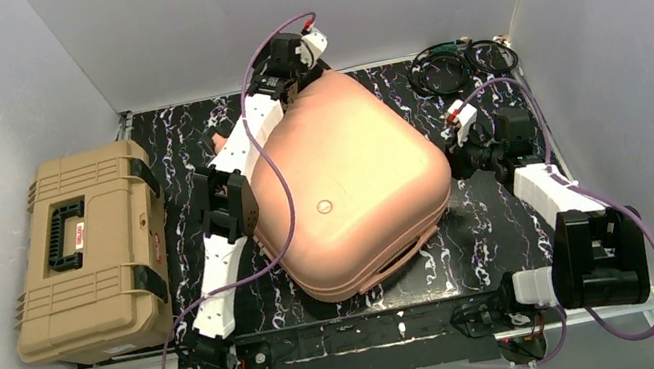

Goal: Pack the luggage
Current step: Zip the luggage at the center of the board.

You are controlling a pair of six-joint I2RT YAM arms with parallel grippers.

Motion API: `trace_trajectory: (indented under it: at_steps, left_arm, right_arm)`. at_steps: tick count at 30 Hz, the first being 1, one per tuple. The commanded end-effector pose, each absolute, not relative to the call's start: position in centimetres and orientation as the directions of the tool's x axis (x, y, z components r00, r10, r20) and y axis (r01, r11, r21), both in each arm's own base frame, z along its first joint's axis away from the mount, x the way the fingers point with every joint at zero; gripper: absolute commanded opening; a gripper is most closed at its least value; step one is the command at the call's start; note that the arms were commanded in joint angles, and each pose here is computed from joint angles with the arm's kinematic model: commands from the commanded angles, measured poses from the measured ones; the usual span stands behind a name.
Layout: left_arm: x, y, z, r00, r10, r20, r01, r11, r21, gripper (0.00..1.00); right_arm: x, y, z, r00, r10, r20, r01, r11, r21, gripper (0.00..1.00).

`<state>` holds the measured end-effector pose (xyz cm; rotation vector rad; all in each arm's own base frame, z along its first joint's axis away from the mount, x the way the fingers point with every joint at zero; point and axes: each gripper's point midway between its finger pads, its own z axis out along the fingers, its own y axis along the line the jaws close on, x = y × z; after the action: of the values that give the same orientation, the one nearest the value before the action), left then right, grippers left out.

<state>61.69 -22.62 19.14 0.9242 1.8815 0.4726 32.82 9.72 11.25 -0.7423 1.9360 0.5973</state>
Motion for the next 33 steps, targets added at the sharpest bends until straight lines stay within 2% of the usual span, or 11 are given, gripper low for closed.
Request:
trace_trajectory:
  at_steps: [1,5,8,13,16,19,23,28,33]
  left_arm:
    - [51.8,-36.2,22.4,-0.077,0.739,-0.669,0.656,0.543,0.524,0.98]
    - [53.2,-31.5,30.3,-0.087,0.651,-0.754,0.478,0.691,0.541,0.98]
    - [53.1,-27.3,35.8,-0.063,0.585,-0.808,0.334,0.776,0.536,0.98]
    - [50.8,-19.2,42.6,-0.026,0.539,-0.842,0.139,0.836,0.531,0.98]
    - [48.9,-14.4,44.0,-0.078,0.575,-0.815,0.078,0.818,0.57,0.98]
    - [45.4,-10.8,42.1,-0.187,0.653,-0.734,0.139,0.757,0.639,0.98]
    - [38.2,-7.6,36.4,-0.309,0.714,-0.628,0.286,0.7,0.655,0.98]
    - [31.1,-3.7,30.0,-0.445,0.702,-0.557,0.347,0.708,0.616,0.97]
    - [27.2,-2.4,22.7,-0.545,0.687,-0.481,0.44,0.722,0.534,0.93]
  right_arm:
    - [37.6,8.4,20.0,-0.009,-0.336,-0.942,-0.631,0.732,-0.255,0.36]
    - [37.5,8.1,20.3,-0.045,-0.342,-0.938,-0.623,0.744,-0.241,0.41]
    - [37.8,7.7,21.1,-0.055,-0.332,-0.942,-0.603,0.763,-0.234,0.49]
    - [37.8,7.5,21.7,-0.082,-0.333,-0.939,-0.599,0.77,-0.221,0.52]
    - [37.3,7.3,22.0,-0.082,-0.339,-0.937,-0.593,0.773,-0.227,0.53]
    - [36.7,7.1,22.6,-0.062,-0.349,-0.935,-0.584,0.772,-0.249,0.53]
    - [36.3,6.8,23.6,-0.046,-0.369,-0.928,-0.577,0.769,-0.277,0.54]
    - [36.2,6.6,24.2,-0.049,-0.363,-0.93,-0.566,0.778,-0.274,0.54]
    - [36.0,6.8,23.8,-0.059,-0.352,-0.934,-0.58,0.773,-0.255,0.57]
